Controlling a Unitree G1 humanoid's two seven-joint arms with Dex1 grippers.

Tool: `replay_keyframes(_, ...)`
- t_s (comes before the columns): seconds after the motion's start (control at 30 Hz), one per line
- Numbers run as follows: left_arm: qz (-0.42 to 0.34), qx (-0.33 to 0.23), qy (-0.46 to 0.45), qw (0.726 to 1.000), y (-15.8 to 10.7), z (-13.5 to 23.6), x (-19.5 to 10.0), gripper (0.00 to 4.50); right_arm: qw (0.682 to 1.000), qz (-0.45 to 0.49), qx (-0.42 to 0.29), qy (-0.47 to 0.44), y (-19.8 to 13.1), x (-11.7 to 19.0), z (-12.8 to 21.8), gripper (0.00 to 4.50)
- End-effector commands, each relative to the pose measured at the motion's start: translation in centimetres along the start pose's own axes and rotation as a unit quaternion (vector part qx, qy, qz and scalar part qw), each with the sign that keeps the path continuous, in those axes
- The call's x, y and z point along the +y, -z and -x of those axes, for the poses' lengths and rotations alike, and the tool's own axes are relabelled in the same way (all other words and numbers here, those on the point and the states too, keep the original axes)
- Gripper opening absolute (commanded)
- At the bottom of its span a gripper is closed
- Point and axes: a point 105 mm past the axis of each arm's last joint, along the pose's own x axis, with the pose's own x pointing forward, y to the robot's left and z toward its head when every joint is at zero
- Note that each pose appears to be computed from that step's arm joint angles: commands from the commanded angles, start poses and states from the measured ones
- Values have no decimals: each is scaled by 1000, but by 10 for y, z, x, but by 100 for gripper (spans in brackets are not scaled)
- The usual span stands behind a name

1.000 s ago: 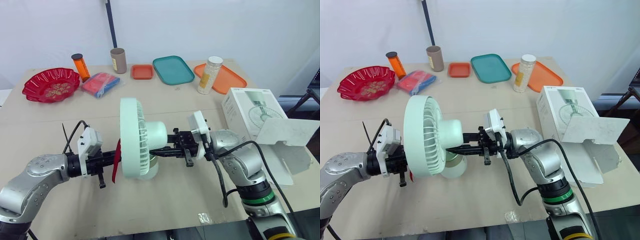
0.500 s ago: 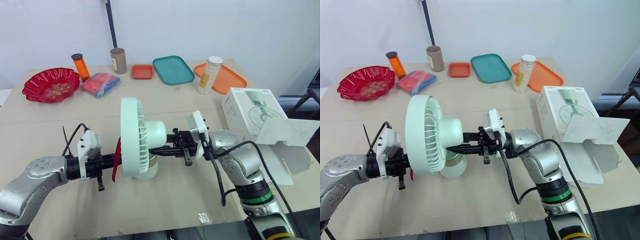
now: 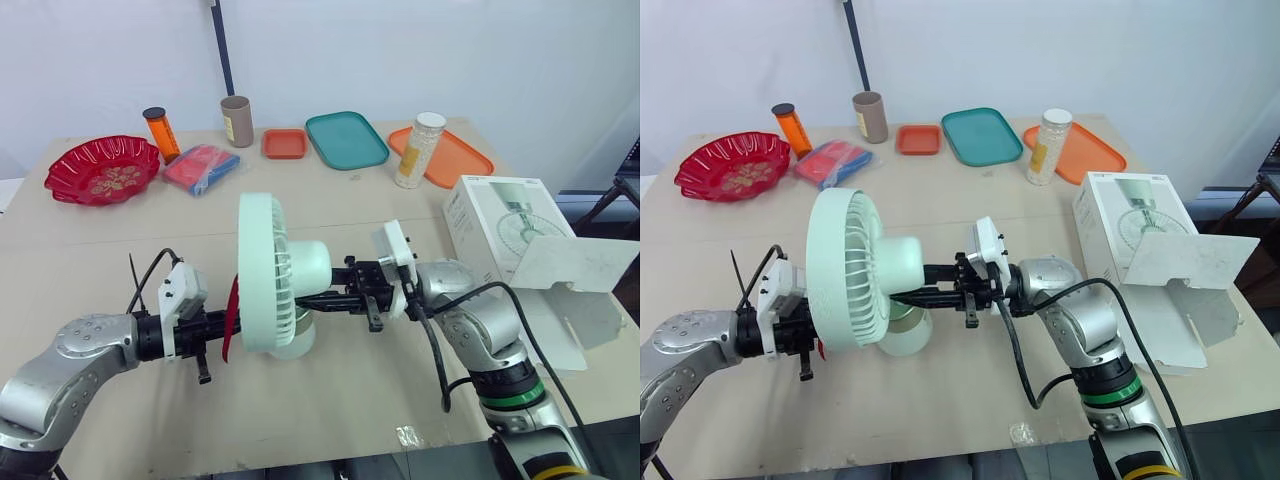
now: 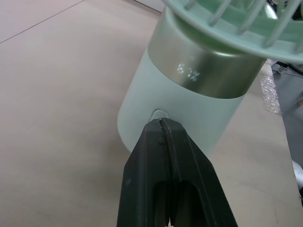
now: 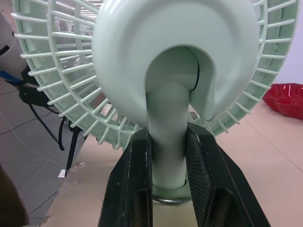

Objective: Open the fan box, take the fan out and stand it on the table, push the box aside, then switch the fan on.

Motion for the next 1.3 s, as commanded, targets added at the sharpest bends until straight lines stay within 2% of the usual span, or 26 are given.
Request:
replay_keyframes(0.03,-17,-11,2,1000,-6,-1,-1,4,999,38,-31,-22,-22,8,-5,44)
replay_keyframes(0.53,-19,-22,7,1000,-11,-5,-3,4,998,27,-36,-36,-20,19,-11,44)
replay_keyframes(1.3,-18,6,-21,1000,4,9,5,4,999,47,-4,-9,8,5,-10,44)
